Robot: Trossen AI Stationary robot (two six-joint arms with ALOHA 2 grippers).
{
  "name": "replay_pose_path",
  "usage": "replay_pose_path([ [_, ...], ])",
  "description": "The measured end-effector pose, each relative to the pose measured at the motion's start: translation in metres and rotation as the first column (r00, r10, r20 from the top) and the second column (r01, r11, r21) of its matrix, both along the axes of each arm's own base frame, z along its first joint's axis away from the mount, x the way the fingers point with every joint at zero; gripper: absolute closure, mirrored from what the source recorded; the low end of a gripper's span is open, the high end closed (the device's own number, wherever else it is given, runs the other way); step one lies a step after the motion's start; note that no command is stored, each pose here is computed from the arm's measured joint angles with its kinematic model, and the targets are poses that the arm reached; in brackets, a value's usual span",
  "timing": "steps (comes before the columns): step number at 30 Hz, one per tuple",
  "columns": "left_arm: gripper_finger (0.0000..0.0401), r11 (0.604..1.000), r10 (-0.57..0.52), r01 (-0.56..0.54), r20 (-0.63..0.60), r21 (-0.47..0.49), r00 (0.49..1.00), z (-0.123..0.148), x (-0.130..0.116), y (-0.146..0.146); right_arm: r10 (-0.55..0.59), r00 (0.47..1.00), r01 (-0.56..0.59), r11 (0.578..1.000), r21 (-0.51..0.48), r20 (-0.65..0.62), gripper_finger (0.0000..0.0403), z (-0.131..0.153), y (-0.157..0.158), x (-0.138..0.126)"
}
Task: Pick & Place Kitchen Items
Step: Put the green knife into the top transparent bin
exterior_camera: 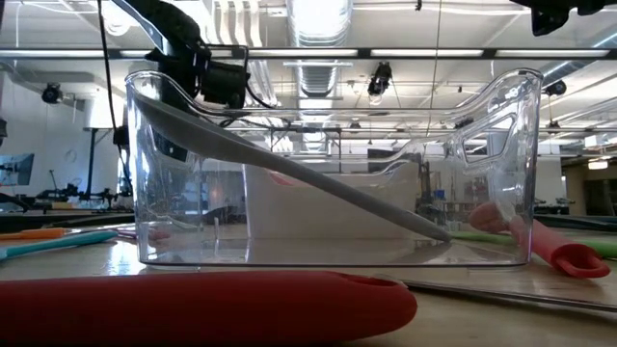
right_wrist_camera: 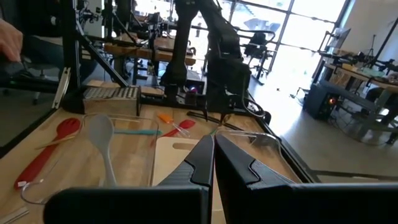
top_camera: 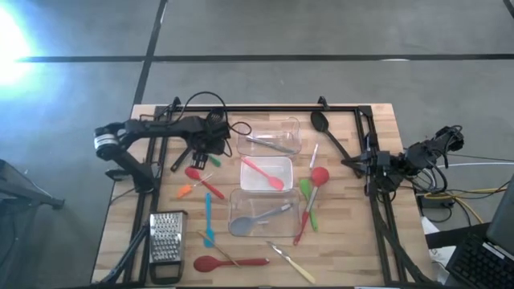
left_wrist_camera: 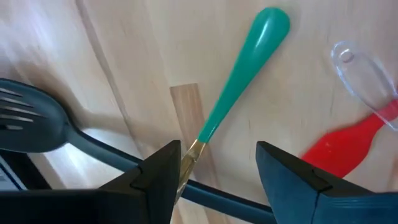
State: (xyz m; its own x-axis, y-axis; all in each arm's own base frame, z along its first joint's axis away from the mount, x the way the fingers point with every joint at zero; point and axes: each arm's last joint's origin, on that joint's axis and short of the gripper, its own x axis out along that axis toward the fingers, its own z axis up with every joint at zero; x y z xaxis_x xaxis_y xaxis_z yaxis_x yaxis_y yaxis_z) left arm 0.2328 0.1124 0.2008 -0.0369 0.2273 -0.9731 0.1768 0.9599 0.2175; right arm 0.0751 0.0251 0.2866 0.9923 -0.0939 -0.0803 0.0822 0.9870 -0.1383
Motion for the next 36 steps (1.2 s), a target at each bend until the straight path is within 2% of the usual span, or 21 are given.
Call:
replay_pose_path([
  [6,0.0193,0.997,0.027,-0.028,-0.026,-0.068,0.999,-0.013,0.002,0.007,0.0,1.0,0.0,1.0,0.002,0.0,0.0394,0.0,0.0,0.0],
  [20,0.0193,0.995,0.07,-0.075,-0.088,-0.065,0.994,-0.034,0.002,0.025,0.002,1.0,-0.002,1.0,0.0,-0.003,0.0394,0.0,0.0,0.0],
  [27,0.0193,0.993,0.06,-0.073,-0.14,-0.093,0.988,-0.049,0.004,0.029,0.003,1.0,-0.003,1.0,-0.001,-0.006,0.0394,-0.001,0.0,0.0],
  [32,0.0204,0.993,0.051,-0.068,-0.168,-0.096,0.984,-0.059,0.008,0.031,0.003,1.0,-0.003,1.0,-0.004,-0.011,0.0394,-0.003,0.0,0.001],
  [36,0.0228,0.994,0.036,-0.054,-0.182,-0.098,0.983,-0.063,0.008,0.032,0.003,1.0,-0.003,1.0,-0.007,-0.015,0.0394,-0.004,0.001,0.001],
])
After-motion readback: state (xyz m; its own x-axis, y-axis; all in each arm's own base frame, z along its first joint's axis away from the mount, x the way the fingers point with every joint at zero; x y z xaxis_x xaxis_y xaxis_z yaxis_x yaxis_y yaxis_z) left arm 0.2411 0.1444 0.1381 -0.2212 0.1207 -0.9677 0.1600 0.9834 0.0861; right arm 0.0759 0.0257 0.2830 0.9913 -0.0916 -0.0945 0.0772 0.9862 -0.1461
